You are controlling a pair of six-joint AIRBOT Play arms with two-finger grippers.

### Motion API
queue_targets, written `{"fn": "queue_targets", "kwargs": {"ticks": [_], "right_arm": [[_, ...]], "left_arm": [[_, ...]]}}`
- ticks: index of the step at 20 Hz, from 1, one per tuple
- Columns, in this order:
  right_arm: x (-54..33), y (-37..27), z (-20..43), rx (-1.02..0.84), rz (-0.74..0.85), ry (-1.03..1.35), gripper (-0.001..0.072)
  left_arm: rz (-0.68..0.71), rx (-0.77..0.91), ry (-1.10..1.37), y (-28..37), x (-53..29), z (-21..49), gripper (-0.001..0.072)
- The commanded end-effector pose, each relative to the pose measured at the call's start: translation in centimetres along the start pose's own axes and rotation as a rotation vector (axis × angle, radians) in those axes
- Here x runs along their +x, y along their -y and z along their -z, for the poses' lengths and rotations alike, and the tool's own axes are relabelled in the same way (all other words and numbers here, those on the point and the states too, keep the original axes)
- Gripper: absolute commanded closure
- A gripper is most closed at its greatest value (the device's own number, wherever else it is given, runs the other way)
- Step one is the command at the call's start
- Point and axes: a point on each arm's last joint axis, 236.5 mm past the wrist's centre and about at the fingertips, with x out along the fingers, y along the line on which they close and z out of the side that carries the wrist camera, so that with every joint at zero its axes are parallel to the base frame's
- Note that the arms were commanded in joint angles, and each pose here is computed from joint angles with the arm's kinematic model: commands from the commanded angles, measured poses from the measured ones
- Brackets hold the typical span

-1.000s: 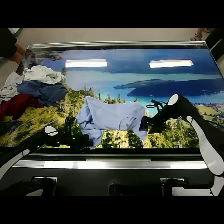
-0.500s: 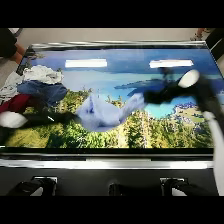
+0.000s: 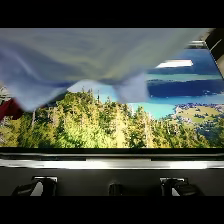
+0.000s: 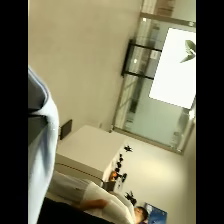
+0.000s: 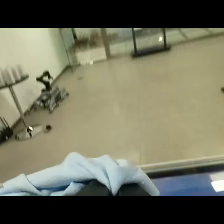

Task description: Fold the shirts.

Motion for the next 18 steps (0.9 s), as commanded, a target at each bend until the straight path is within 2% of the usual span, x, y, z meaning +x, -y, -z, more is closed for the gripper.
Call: {"fn": "queue_targets", "kwargs": {"ticks": [1,3,5,8,11,13,16,18], "right_arm": [[-4.1,-0.2,-4.5,0.012,-0.006,0.159,0.0670],[-3.8,0.4,-4.2,-0.006,0.020,0.148,0.0670],[-2.1,1.6,-2.7,-0.046,0.074,0.087,0.0670],[3.6,3.7,2.8,-0.092,0.153,-0.106,0.0670],[12.2,5.7,13.0,-0.102,0.207,-0.393,0.0670],[18.5,7.0,20.2,-0.069,0.238,-0.522,0.0670],[26.4,7.5,29.2,0.096,0.249,-0.569,0.0667],[28.6,7.3,35.0,0.226,0.254,-0.647,0.0667]], "left_arm": [[0.072,-0.008,0.115,3.1,-2.0,-3.5,0.0673],[0.060,-0.006,0.101,2.6,-1.5,-3.1,0.0673],[-0.012,0.020,0.015,0.2,-0.1,-1.1,0.0673],[-0.129,-0.016,-0.272,-5.8,3.4,7.0,0.0673],[-0.182,-0.081,-0.559,-12.2,6.8,18.3,0.0673],[-0.243,-0.183,-0.698,-17.1,8.5,26.7,0.0673],[-0.335,-0.280,-0.811,-23.2,10.2,36.5,0.0672],[-0.367,-0.335,-0.899,-25.4,10.7,41.2,0.0672]]}}
